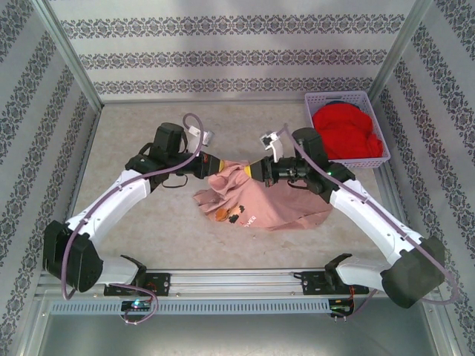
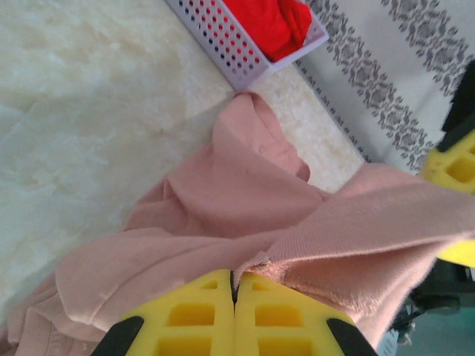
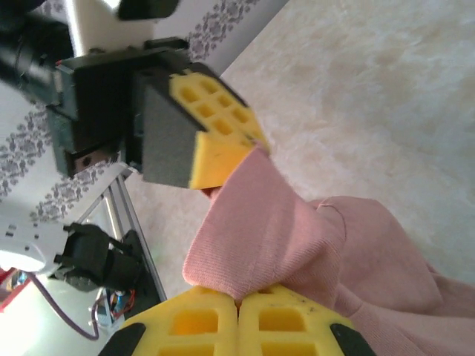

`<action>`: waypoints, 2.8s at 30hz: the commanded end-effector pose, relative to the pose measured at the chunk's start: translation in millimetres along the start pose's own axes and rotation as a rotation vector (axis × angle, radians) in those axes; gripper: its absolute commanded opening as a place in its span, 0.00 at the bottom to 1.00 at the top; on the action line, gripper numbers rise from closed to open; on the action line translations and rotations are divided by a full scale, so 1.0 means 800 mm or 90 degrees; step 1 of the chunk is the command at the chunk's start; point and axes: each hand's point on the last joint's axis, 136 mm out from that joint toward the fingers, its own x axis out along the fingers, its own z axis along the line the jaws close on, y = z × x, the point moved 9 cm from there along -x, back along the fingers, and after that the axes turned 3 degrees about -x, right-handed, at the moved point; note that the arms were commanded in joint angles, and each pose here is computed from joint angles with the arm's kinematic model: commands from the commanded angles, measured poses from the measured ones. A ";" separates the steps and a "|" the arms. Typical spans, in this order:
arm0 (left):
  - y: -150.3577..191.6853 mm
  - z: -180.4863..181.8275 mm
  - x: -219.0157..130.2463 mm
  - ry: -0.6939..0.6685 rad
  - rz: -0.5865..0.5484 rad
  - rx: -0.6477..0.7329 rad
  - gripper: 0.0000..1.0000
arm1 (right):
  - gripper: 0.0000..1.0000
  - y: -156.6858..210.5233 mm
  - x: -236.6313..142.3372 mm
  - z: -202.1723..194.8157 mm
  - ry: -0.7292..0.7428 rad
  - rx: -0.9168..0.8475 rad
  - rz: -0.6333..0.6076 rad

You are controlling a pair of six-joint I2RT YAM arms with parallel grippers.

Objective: Fold the inside-out t-shirt

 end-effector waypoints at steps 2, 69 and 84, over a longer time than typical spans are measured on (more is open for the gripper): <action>-0.014 -0.029 -0.023 0.051 -0.076 0.007 0.00 | 0.11 -0.019 -0.005 0.010 -0.056 0.070 -0.038; 0.038 -0.042 -0.055 0.113 -0.130 0.004 0.62 | 0.00 0.002 0.048 0.018 -0.152 -0.004 -0.084; 0.000 -0.040 -0.026 0.175 -0.126 0.007 0.38 | 0.00 0.006 0.040 0.020 -0.145 -0.011 -0.083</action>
